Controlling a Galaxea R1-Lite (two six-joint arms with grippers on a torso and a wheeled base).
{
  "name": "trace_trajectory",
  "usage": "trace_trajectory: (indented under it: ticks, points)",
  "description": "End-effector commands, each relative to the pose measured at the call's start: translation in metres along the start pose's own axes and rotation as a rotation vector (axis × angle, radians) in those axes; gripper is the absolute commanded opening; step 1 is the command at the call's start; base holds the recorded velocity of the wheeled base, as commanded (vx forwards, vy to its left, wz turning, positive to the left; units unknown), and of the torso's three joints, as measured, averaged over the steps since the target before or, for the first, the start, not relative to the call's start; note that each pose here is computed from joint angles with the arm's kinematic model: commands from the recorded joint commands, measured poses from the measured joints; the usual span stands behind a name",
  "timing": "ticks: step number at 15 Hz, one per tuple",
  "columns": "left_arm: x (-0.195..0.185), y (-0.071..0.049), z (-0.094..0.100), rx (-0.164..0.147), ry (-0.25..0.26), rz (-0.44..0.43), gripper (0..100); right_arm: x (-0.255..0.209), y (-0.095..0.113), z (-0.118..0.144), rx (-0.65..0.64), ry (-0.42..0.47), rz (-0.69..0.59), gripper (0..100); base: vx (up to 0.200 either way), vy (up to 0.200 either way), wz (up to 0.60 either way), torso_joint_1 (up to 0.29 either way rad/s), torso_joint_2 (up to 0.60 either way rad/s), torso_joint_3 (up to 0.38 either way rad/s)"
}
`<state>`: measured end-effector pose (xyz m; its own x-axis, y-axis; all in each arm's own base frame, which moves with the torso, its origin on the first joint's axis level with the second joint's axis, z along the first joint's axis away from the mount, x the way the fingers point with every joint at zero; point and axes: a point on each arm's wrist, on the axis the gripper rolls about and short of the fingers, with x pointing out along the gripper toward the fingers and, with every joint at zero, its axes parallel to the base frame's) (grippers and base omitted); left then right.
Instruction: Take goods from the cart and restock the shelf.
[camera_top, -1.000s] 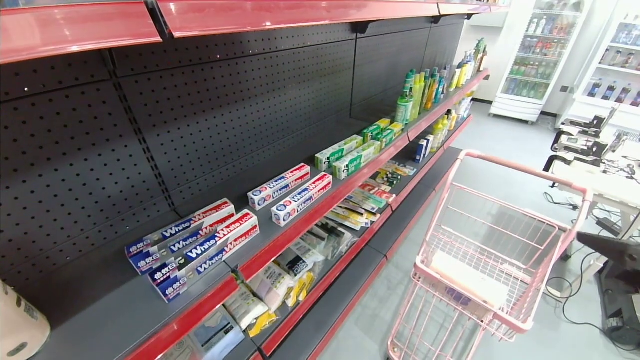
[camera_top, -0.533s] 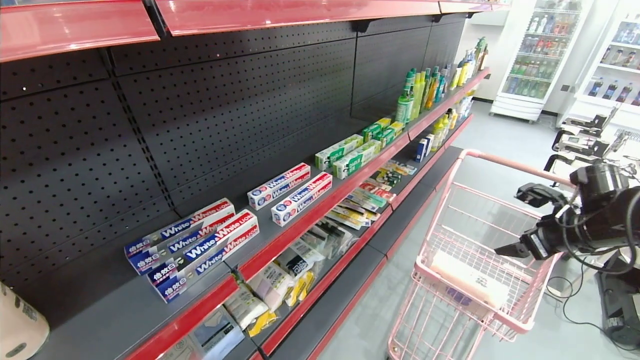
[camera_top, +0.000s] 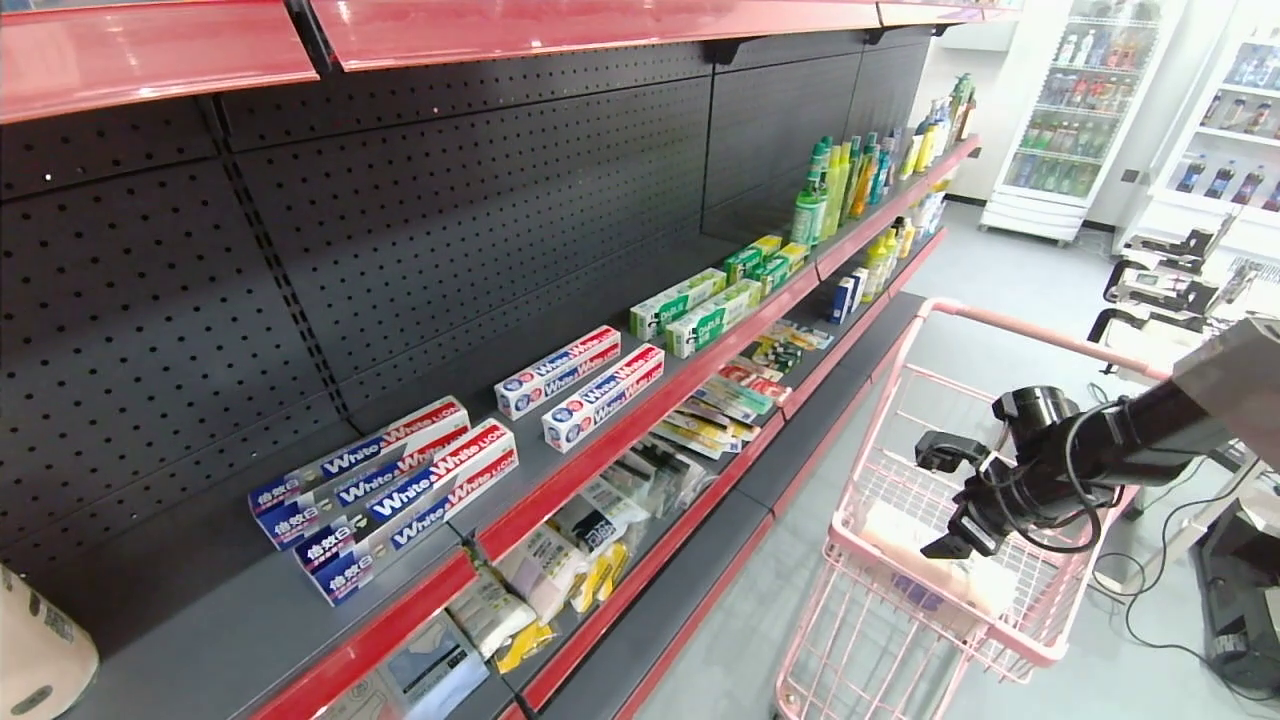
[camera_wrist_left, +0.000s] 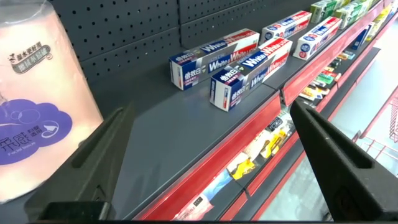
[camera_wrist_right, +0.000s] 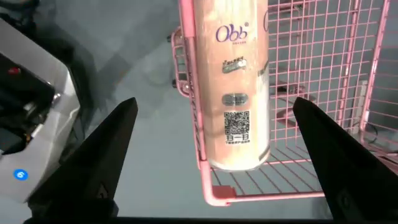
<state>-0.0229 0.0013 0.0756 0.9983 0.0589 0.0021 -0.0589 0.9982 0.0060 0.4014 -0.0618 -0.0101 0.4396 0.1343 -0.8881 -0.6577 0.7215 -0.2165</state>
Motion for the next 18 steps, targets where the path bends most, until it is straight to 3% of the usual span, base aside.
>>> trace_trajectory:
  ticks: [1, 10, 18]
  points:
    - [0.0001, 0.0000, 0.0000, 0.000, 0.001, 0.002, 100, 0.0122, -0.0042, -0.0043, -0.029, 0.015, 0.002, 100, 0.000, 0.000, 0.00, 0.000, 0.00, 0.000]
    - [0.0001, 0.0000, 0.0000, 0.000, 0.001, 0.001, 100, 0.0170, -0.0045, -0.0055, -0.037, 0.021, 0.005, 100, 0.000, 0.000, 0.00, 0.000, 0.00, 0.000]
    - [0.0001, 0.0000, 0.0000, 0.000, 0.001, 0.001, 100, 0.0165, -0.0087, -0.0071, -0.032, 0.020, -0.006, 100, 0.000, 0.000, 0.00, -0.080, 0.17, 0.090]
